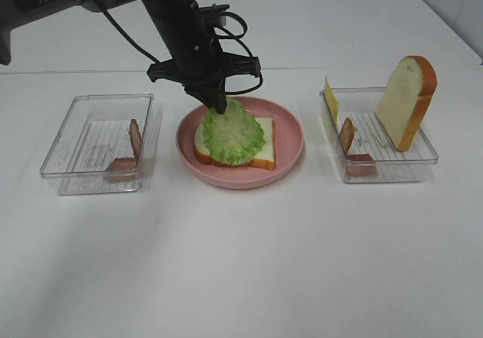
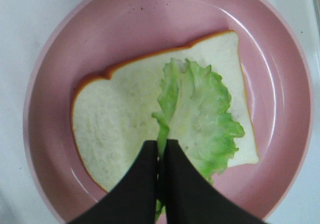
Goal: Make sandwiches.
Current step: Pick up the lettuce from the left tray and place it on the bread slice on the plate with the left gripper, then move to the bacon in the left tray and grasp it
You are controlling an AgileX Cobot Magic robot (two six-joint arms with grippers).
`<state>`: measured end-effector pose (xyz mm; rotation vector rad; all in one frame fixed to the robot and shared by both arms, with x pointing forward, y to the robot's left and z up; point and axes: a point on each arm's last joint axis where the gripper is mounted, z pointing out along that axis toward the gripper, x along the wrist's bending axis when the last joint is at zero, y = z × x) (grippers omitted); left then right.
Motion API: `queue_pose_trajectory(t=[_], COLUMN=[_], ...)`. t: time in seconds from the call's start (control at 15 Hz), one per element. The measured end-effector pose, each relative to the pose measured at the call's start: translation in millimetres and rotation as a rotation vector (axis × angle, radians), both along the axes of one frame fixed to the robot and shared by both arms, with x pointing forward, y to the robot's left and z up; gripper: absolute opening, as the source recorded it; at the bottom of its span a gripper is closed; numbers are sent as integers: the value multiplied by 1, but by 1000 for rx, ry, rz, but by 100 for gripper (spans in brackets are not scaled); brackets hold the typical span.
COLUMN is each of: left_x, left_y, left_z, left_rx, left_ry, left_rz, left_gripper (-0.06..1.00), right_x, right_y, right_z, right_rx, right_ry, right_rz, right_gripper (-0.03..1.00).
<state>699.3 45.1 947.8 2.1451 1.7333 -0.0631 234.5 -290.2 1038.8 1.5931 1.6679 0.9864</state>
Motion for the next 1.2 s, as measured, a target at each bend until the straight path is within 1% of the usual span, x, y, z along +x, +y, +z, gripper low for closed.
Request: queue_pose_trajectory(t=[0.07, 0.2, 0.33, 0.4, 0.47, 0.53, 0.67, 0.73, 0.8, 1.0, 1.07, 1.2], left_x=[0, 0, 0, 0, 1, 1, 2, 2, 2, -2, -4, -7], left_y=[0, -1, -1, -1, 0, 1, 5, 7, 8, 11, 14, 17], left_z=[0, -8, -14, -14, -13, -12, -2, 13, 22, 43, 58, 74], left_rx=[1, 3, 8, 8, 22, 31, 76, 84, 82, 88, 104, 106], left_ry=[-2, 17, 28, 28, 18, 11, -31, -67, -80, -87, -115, -150], left_rz=[-5, -9, -10, -10, -12, -14, -22, -24, -25, -32, -34, -32], left_gripper=[0, 11, 31, 37, 52, 54, 61, 66, 68, 69, 69, 69], right_x=[0, 0, 0, 0, 0, 0, 0, 0, 0, 0, 0, 0], right_y=[0, 0, 1, 2, 3, 3, 3, 3, 3, 3, 3, 3], right_z=[0, 0, 0, 0, 0, 0, 0, 0, 0, 0, 0, 0], right_rx=[1, 3, 13, 18, 35, 36, 36, 36, 36, 36, 36, 35], right_ry=[0, 0, 0, 0, 0, 0, 0, 0, 0, 0, 0, 0], right_rz=[1, 2, 8, 11, 22, 22, 22, 22, 22, 22, 22, 22], right_gripper=[98, 98, 98, 98, 98, 98, 98, 98, 98, 98, 98, 98])
